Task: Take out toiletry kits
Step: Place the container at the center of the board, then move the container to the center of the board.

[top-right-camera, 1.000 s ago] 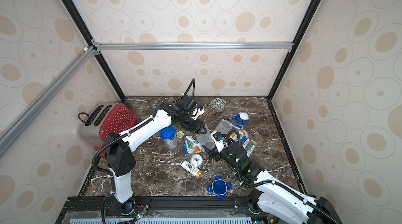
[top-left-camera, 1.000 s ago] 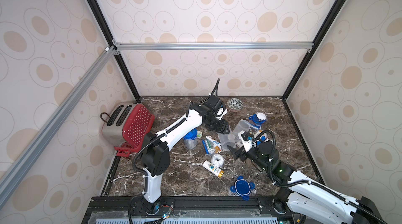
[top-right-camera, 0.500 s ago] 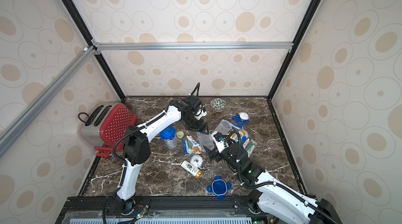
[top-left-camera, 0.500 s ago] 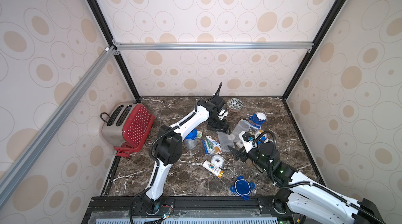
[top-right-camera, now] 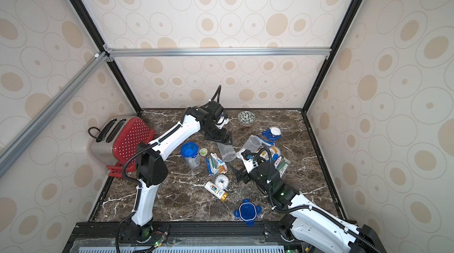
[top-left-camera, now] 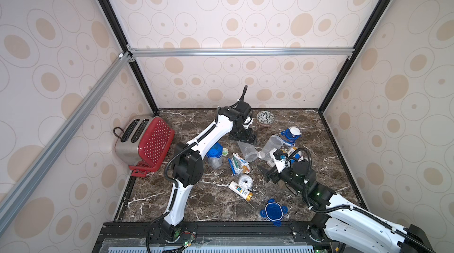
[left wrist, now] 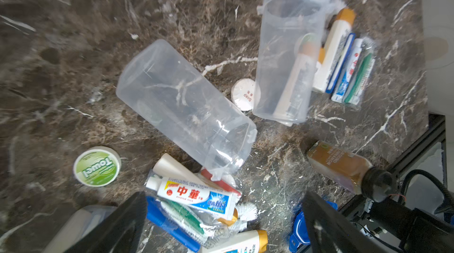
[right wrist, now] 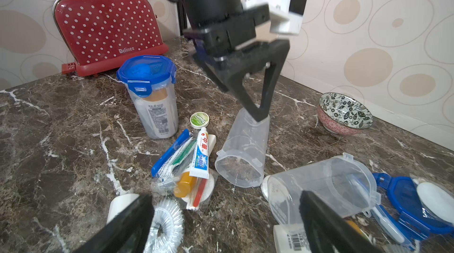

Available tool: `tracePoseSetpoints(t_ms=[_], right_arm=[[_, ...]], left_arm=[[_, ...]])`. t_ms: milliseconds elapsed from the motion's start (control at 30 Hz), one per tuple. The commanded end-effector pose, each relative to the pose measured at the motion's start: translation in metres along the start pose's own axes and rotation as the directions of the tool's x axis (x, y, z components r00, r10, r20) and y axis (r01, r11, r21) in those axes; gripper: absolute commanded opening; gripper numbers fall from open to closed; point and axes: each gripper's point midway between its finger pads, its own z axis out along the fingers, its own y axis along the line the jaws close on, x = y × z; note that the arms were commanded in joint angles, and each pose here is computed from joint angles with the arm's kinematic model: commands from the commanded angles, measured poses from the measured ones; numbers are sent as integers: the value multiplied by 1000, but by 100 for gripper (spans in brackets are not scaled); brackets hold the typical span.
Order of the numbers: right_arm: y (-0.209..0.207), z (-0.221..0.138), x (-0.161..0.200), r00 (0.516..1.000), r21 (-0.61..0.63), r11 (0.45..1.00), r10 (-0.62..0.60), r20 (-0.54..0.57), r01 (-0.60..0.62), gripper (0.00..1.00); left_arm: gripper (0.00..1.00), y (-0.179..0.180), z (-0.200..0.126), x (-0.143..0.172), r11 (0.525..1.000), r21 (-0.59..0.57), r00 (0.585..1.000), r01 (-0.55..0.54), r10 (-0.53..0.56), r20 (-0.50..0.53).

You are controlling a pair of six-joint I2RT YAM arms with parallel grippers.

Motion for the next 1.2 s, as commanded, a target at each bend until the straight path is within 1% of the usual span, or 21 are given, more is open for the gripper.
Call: tracePoseSetpoints(t_ms=[0, 100, 200, 233, 300, 367, 433, 500, 567, 667, 767, 800, 867, 900, 967, 1067, 1167], right_arm=[[10, 2, 1, 1000, -62, 998, 19, -6, -19, 96], [33, 6, 0, 999, -190, 981, 24, -27, -29, 94], [49, 16, -6, 997, -281, 957, 56, -61, -72, 92], [53, 21, -8, 995, -297, 951, 67, -73, -85, 92], [62, 36, -15, 992, -322, 941, 76, -100, -105, 91], [73, 53, -20, 990, -337, 936, 60, -128, -100, 91], [85, 73, -26, 987, -335, 938, 40, -153, -89, 91], [95, 96, -31, 977, -323, 939, 50, -206, -117, 91], [106, 115, -40, 970, -329, 934, 65, -235, -142, 91], [122, 141, -47, 955, -327, 935, 40, -294, -140, 92], [133, 161, -54, 945, -378, 922, -49, -324, -82, 94], [133, 167, -53, 943, -377, 925, -79, -323, -52, 95], [138, 174, -49, 931, -436, 900, -181, -317, 26, 98], [140, 176, -48, 924, -470, 880, -232, -304, 67, 99], [148, 176, -43, 900, -551, 823, -335, -279, 136, 100], [144, 183, -40, 883, -604, 774, -403, -239, 190, 100], [137, 192, -45, 893, -628, 750, -408, -190, 209, 100]], left_arm=[[99, -2, -92, -16, 996, -77, 971, -43, 59, 233], [99, 13, -136, -1, 991, -132, 939, -1, 46, 342], [99, 42, -164, 29, 984, -158, 914, 86, -15, 406], [99, 54, -168, 40, 979, -161, 907, 123, -45, 420], [99, 81, -181, 62, 964, -161, 879, 211, -115, 462], [99, 106, -185, 85, 941, -164, 852, 296, -183, 490], [99, 125, -185, 106, 914, -160, 827, 372, -249, 504], [99, 140, -183, 126, 886, -169, 808, 432, -296, 509], [99, 153, -187, 144, 858, -207, 794, 470, -308, 525], [99, 171, -209, 170, 797, -286, 755, 533, -295, 585], [99, 176, -224, 188, 767, -316, 728, 558, -270, 630], [99, 175, -225, 192, 768, -317, 725, 557, -262, 637], [99, 175, -225, 199, 768, -317, 721, 557, -257, 643], [99, 173, -224, 202, 773, -314, 722, 552, -255, 643], [99, 171, -220, 206, 786, -304, 728, 538, -252, 637], [99, 166, -210, 210, 810, -275, 736, 518, -259, 626], [99, 162, -204, 214, 823, -256, 737, 508, -261, 624]])
